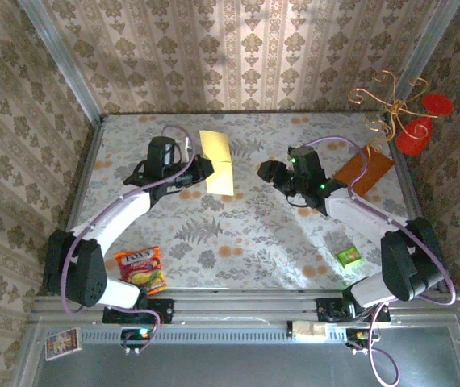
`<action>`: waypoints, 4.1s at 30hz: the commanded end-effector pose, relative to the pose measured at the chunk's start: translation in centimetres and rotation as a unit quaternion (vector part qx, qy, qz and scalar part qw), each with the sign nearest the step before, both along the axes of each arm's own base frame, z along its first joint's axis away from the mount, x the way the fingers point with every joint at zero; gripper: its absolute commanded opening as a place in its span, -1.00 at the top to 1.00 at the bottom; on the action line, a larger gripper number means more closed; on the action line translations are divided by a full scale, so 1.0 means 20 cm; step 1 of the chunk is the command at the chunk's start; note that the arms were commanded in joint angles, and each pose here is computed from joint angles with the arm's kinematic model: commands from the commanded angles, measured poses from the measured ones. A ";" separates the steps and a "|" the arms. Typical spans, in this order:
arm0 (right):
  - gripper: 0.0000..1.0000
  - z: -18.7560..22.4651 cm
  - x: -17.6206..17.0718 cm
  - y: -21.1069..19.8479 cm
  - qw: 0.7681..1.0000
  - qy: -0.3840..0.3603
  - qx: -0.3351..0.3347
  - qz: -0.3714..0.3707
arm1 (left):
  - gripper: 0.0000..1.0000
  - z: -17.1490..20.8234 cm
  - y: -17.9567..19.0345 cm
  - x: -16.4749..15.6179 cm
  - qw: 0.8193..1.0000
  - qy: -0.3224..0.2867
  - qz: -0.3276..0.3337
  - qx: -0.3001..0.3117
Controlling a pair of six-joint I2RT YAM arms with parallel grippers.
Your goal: Fold a paper plane with a square sheet of paper (pick it up from the middle)
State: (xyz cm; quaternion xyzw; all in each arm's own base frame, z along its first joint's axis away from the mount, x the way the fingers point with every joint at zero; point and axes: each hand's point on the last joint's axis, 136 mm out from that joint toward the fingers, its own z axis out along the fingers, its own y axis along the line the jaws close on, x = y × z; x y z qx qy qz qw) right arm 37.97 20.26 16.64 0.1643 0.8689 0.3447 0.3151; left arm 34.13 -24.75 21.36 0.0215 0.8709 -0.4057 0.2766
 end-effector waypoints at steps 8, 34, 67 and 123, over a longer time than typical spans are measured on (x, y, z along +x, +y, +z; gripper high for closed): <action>-0.27 -0.02 -0.01 -0.22 0.993 -0.001 -0.103 -0.060 | 0.87 -0.22 0.41 -0.09 0.852 -0.005 -0.006 0.523; -0.27 0.00 -0.07 -0.41 0.987 -0.001 -0.117 -0.112 | -0.01 -0.45 -0.15 -0.11 0.937 0.048 -0.096 0.334; 0.47 -0.76 -0.20 0.77 0.927 0.201 -0.180 0.260 | -1.00 -0.42 0.60 -0.04 0.971 0.099 0.111 0.185; 0.40 -0.88 -0.24 0.22 0.951 0.239 -0.152 0.127 | 0.12 -0.93 -0.10 -0.51 0.957 0.248 -0.040 0.141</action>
